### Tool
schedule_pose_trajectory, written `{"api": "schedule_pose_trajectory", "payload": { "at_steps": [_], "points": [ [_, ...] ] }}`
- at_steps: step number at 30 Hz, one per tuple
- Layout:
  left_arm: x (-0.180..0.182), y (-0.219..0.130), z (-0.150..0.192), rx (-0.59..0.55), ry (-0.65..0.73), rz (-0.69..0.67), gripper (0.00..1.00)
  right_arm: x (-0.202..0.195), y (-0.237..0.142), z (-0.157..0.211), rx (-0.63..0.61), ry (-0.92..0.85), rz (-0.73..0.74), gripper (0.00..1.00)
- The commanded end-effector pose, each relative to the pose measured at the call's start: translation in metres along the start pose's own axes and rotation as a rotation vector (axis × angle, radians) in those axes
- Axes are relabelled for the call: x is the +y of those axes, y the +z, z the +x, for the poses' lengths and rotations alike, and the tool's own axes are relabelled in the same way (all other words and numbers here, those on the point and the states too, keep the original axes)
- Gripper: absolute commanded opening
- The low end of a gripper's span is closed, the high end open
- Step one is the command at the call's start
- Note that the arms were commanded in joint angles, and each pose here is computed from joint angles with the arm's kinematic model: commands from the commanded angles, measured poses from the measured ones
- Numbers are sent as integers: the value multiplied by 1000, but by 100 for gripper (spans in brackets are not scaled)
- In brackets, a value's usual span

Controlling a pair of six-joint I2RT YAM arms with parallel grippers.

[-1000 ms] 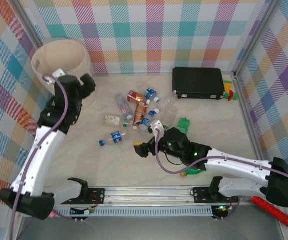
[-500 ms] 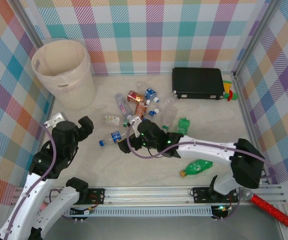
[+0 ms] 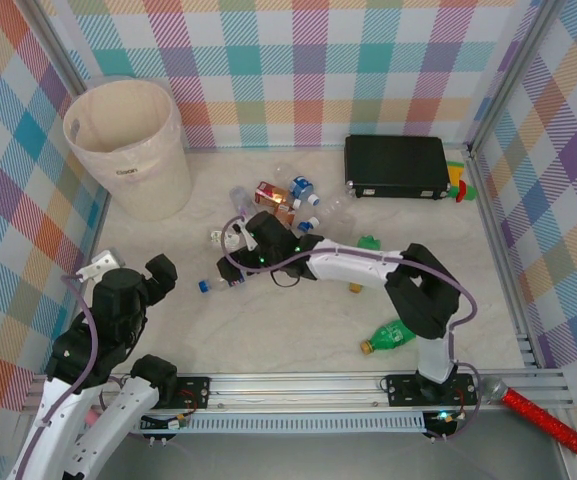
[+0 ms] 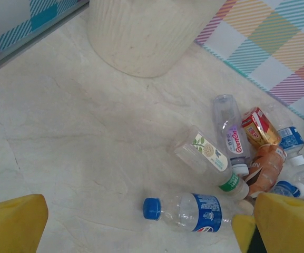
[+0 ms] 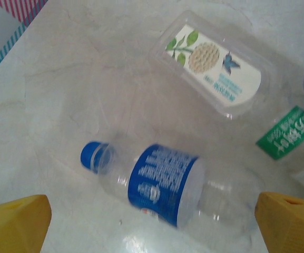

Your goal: Put the plastic bottles in the bin

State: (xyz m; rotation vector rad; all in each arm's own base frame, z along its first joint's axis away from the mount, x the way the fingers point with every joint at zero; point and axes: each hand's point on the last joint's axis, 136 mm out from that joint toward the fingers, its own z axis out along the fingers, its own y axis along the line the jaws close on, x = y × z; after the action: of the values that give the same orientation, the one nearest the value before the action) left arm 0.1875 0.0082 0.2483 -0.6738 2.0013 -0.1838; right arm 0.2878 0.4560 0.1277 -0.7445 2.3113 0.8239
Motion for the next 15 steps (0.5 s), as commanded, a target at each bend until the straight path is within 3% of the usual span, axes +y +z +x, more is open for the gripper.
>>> {"api": "schedule_pose_trajectory", "payload": {
  "at_steps": [1, 8, 15],
  "points": [
    [7, -1, 6, 12, 17, -18, 100, 4, 14, -5, 49, 12, -55, 99],
    [7, 0, 10, 26, 18, -14, 100, 0, 44, 0, 114, -25, -64, 100],
    [9, -1, 10, 27, 11, -19, 100, 7, 41, 19, 175, -35, -110, 99]
  ]
}}
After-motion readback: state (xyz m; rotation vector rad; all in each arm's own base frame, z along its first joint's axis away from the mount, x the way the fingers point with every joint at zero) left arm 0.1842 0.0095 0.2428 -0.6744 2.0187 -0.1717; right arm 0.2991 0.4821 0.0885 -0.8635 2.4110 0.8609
